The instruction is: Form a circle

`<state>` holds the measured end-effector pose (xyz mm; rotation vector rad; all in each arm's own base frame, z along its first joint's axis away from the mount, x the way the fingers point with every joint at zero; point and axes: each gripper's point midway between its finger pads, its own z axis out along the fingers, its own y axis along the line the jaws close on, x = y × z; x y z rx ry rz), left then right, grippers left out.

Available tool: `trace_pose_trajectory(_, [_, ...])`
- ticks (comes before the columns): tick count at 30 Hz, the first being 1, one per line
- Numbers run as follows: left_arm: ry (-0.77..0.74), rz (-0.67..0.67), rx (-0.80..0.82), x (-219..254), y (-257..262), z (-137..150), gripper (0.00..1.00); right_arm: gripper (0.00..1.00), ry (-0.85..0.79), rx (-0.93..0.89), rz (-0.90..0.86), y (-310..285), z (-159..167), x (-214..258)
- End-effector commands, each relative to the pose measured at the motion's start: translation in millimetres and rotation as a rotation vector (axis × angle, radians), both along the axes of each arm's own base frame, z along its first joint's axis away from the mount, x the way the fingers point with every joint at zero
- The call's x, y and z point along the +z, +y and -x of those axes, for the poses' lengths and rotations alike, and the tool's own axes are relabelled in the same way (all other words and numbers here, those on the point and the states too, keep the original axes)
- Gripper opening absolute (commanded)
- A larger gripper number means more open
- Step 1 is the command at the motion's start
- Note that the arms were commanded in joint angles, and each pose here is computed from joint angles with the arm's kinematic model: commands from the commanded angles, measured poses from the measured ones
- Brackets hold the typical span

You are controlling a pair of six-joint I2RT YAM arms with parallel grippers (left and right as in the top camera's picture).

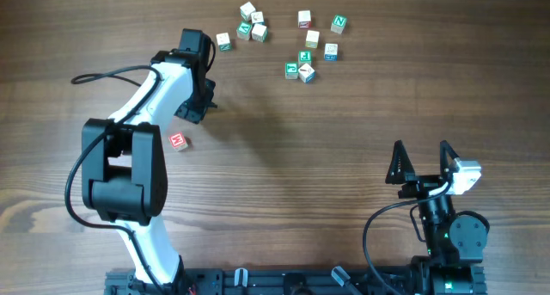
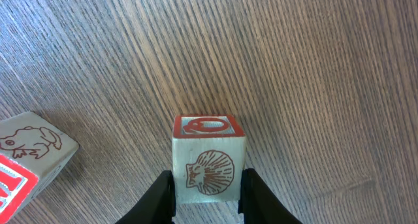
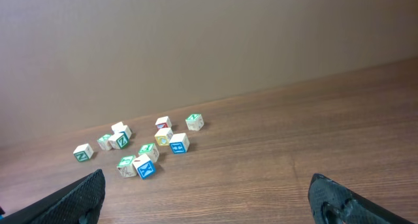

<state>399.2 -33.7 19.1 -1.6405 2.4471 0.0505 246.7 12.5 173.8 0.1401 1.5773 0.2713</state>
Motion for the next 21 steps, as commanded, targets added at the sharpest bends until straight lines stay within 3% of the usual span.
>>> trace_pose_trajectory(1, [-0.005, 0.05, -0.013, 0.4, -15.0, -0.2, 0.46, 1.0, -0.009, -0.002, -0.008, 0.0, 0.3, 2.0])
trace_pose_trajectory(2, [-0.03, 0.054, -0.014, 5.8, -15.8, -4.3, 0.57, 1.0, -0.009, -0.002, -0.007, 0.0, 0.3, 2.0])
trace_pose_trajectory(4, [-0.118, 0.068, -0.016, 25.3, -17.9, -19.0, 0.68, 1.0, -0.009, -0.002, -0.008, 0.0, 0.3, 2.0])
trace_pose_trajectory(9, [-0.316, 0.107, -0.03, 82.7, -24.3, -42.6, 0.76, 1.0, -0.009, -0.002, -0.007, 0.0, 0.3, 2.0])
trace_pose_trajectory(13, [-0.505, 0.187, -0.205, 116.1, -64.9, -76.2, 0.89, 1.0, -0.009, -0.002, -0.008, 0.0, 0.3, 2.0])
trace_pose_trajectory(17, [-0.658, 0.152, -0.432, 139.8, -109.2, -97.2, 0.99, 1.0, -0.009, -0.002, -0.008, 0.0, 0.3, 2.0])
trace_pose_trajectory(21, [-0.71, 0.133, -0.56, 130.1, -148.9, -106.5, 1.0, 1.0, -0.009, -0.002, -0.008, 0.0, 0.3, 2.0])
